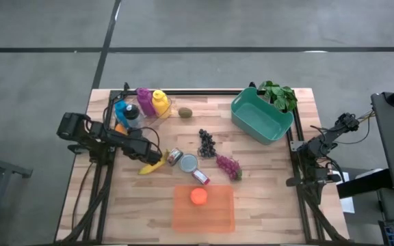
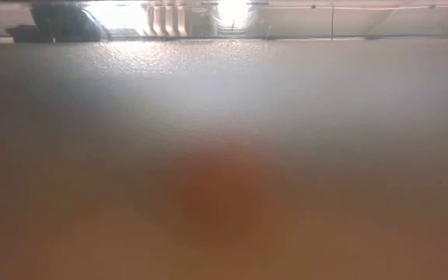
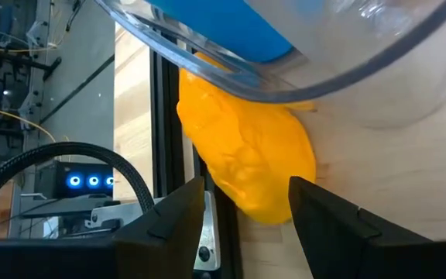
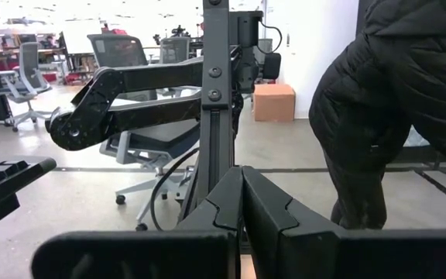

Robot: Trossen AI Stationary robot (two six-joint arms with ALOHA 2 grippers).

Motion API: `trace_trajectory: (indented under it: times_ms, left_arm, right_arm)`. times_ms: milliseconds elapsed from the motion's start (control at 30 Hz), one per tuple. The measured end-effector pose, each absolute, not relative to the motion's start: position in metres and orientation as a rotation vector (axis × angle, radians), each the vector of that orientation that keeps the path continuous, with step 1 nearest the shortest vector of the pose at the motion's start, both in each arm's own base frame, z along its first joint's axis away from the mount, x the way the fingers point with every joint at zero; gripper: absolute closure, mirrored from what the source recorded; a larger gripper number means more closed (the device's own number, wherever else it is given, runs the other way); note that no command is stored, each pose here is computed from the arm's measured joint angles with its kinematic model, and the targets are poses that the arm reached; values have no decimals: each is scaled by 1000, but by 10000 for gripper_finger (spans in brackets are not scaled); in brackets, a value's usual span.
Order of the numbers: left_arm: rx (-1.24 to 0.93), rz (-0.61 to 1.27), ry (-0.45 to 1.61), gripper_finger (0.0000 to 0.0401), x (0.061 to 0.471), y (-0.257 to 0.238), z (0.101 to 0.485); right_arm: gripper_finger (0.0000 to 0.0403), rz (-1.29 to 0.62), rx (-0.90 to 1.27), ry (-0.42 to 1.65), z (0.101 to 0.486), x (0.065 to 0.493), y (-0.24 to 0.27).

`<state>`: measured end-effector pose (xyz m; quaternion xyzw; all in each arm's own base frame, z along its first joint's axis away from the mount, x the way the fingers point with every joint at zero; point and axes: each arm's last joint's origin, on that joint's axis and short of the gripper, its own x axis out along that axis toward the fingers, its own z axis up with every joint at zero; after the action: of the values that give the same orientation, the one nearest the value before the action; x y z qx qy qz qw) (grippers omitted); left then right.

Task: Pick & Place Food Item
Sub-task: Adjust the transparent bin

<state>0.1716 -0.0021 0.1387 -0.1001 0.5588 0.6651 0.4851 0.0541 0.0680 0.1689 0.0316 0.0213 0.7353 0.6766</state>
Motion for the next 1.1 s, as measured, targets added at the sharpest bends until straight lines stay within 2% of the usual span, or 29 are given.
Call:
trace_trajectory:
  times_ms: [367,733,1100]
  left_arm:
    - [-244,1619,1361,208,172,-2,139]
    - [-236,1655,1269,208,174,-1,140]
    - [-154,1442,1482,208,176,-2,137]
  right_arm:
    - [395,1653,71,48,169,54,68]
    - [395,1653,71,47,169,54,68]
    - [395,1653,71,48,169,54,68]
